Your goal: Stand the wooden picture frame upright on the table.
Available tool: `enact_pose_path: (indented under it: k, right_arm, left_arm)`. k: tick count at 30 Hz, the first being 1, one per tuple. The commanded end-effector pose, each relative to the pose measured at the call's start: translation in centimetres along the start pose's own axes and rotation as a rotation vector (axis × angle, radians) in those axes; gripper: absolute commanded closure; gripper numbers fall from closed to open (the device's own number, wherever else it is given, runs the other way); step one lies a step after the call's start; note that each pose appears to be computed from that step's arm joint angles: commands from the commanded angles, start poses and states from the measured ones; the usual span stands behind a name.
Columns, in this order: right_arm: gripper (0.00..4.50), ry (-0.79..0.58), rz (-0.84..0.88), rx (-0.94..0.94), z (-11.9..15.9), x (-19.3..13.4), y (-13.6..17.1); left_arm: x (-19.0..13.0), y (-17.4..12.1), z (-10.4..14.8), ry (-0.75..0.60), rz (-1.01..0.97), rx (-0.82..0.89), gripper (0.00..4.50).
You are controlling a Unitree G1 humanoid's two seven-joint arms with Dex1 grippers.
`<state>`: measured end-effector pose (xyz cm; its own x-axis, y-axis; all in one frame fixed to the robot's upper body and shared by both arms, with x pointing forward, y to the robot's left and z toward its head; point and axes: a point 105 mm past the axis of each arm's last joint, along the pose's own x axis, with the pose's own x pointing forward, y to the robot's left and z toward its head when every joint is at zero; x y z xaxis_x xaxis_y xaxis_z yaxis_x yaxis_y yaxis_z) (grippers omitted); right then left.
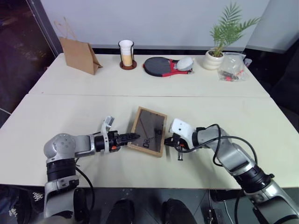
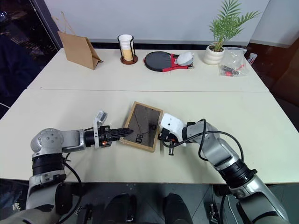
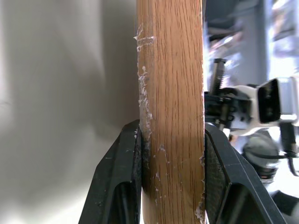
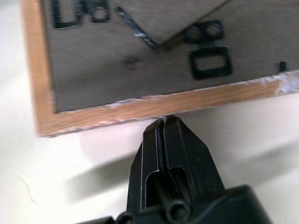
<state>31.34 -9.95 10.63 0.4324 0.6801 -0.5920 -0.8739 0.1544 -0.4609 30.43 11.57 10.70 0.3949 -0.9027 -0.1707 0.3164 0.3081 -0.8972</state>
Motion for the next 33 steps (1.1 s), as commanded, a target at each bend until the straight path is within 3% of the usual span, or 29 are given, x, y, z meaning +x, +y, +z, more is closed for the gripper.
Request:
enact_pose_path:
  k: [1,6,10,14,21,33]
  right_arm:
    - [4.5,-0.034,-0.118,-0.018,1.0,-3.6,-2.5]
    - [4.5,-0.139,-0.236,0.082,3.1,-7.5,-5.7]
    - [4.5,-0.311,-0.235,0.241,6.2,-8.8,-7.6]
    - [3.2,-0.45,-0.125,0.368,9.3,-7.4,-7.6]
    - [0.02,-0.438,-0.074,0.456,10.1,-3.0,-7.9]
    - [0.02,-0.417,0.035,0.487,10.4,0.4,-7.1]
  left_arm:
    - [-1.3,-2.3,1.3,-0.098,-0.139,0.018,3.47]
    - [-1.8,-2.9,0.8,-0.144,-0.154,0.034,3.47]
    - [-1.8,-2.9,1.1,-0.179,-0.134,0.036,3.47]
    - [-1.7,-2.7,0.9,-0.18,-0.108,0.051,3.47]
    - [-1.2,-3.2,0.3,-0.17,-0.121,0.075,3.47]
    - [-1.0,-3.7,-0.3,-0.176,-0.135,0.089,3.47]
